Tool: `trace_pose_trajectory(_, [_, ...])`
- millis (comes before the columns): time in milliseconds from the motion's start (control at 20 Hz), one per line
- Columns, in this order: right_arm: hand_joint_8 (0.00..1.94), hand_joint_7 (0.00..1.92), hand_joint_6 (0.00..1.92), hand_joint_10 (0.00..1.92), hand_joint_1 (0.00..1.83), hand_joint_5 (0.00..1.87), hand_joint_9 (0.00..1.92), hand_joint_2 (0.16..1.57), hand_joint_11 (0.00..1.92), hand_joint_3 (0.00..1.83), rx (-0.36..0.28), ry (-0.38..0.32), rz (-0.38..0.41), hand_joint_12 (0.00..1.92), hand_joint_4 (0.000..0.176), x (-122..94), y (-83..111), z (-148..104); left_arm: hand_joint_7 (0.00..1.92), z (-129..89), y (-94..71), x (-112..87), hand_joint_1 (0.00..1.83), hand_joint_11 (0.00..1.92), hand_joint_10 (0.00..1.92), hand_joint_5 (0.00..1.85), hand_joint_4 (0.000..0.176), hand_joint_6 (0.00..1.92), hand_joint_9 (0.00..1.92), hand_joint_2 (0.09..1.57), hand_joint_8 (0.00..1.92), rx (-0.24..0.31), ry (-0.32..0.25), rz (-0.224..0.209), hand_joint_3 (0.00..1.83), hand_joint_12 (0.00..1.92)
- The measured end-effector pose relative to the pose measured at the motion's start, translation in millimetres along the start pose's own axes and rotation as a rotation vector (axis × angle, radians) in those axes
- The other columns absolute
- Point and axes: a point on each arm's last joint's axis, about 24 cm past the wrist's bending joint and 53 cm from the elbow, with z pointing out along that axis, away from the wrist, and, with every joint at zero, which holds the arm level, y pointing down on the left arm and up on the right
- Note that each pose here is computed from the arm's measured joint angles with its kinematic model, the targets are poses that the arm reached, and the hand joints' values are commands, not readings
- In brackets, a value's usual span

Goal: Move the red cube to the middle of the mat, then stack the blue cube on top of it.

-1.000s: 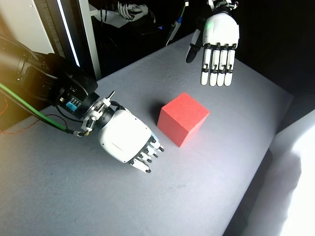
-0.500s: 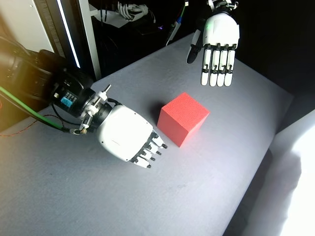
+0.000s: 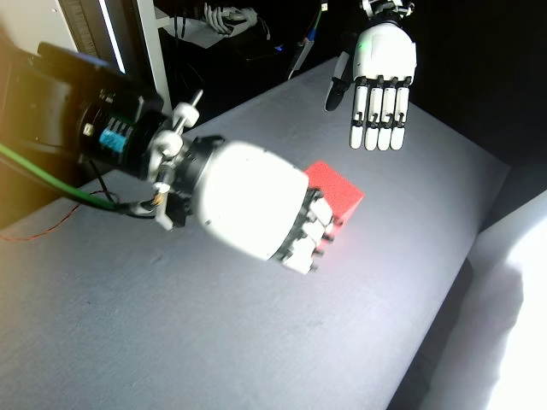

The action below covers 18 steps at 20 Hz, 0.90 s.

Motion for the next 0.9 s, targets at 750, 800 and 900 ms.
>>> trace_pose_trajectory(750, [0.93,1.07,1.04,1.08,1.38,0.92,0.89,1.1,0.61,0.0,-0.103,0.251,0.028,1.08,0.0,66,49.6,42,0.0,-1,5.7,-6.2,0.72,0.0,0.0,0.0,0.0,0.0,0.0,1.04,0.0,-0.01,-0.015,0.01,0.0,0.0])
trace_pose_trajectory(800, [0.95,1.06,1.06,1.1,1.37,0.91,0.87,1.11,0.6,0.0,-0.104,0.256,0.028,1.1,0.0,68,50.2,44,0.0,-1,5.2,-6.3,0.69,0.0,0.0,0.0,0.0,0.0,0.0,1.05,0.0,-0.008,-0.016,0.01,0.0,0.0])
trace_pose_trajectory(900, [0.92,1.08,1.01,1.08,1.38,0.94,0.88,1.1,0.61,0.0,-0.103,0.278,0.022,1.12,0.0,71,49.4,50,0.0,-1,5.5,-6.2,0.68,0.0,0.0,0.0,0.0,0.0,0.01,1.04,0.0,-0.009,-0.015,0.011,0.0,0.0])
